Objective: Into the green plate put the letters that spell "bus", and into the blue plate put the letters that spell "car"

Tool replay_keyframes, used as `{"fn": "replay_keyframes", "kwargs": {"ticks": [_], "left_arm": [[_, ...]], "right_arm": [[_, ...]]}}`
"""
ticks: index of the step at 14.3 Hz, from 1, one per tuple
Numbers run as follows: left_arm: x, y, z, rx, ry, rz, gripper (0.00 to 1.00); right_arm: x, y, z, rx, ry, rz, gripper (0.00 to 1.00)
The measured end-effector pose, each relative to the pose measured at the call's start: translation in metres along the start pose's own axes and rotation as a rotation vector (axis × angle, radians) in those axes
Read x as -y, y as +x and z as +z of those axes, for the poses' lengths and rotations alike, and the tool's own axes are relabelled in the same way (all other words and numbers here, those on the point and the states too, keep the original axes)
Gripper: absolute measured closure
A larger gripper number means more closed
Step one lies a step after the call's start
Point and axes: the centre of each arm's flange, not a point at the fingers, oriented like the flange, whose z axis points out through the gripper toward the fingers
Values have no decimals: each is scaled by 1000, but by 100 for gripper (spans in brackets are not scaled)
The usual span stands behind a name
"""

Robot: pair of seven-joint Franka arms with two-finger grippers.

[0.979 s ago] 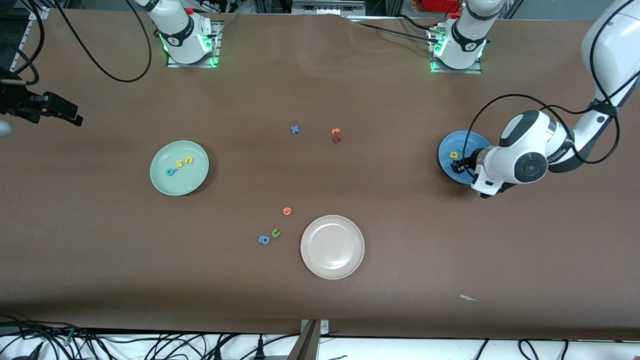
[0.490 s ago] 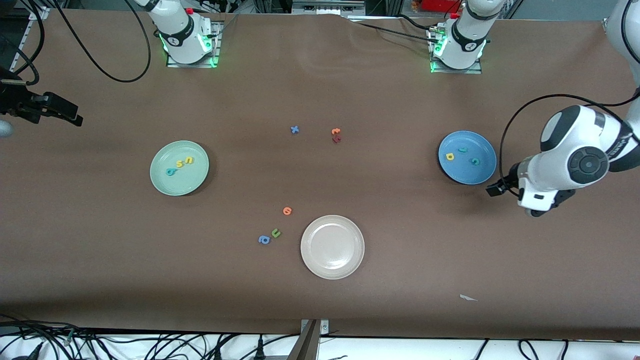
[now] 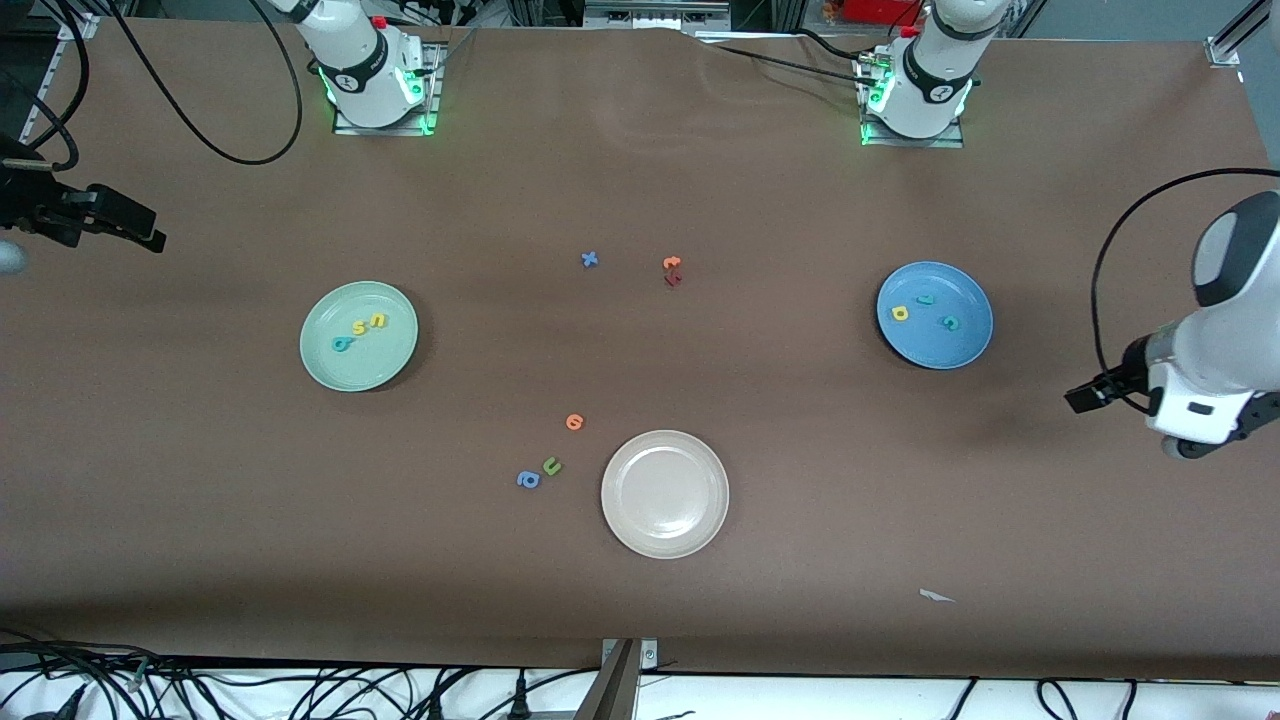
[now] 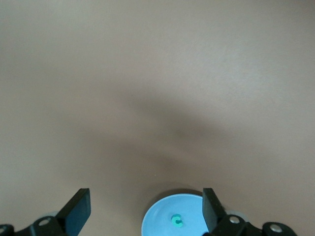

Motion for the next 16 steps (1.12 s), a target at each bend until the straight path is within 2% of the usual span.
{"fn": "replay_keyframes", "kwargs": {"ticks": [2,5,9,11,14,16], "left_arm": [[-2,4,-29,49,-19,42,0],[-8,6,-70,147,-8,69,0],[-10,-6,-109,173,-68,64,0],[6,-13,-129,185,-133,59,0],[31,-33,-158,152,-179,77,0],[35,-49,-171,64,-210,85,0]], "right_arm": [[0,0,0,0,0,0,0],[0,0,0,0,0,0,0],[0,0,0,0,0,0,0],[0,0,0,0,0,0,0],[0,0,0,0,-1,0,0],[0,0,0,0,-1,0,0]]}}
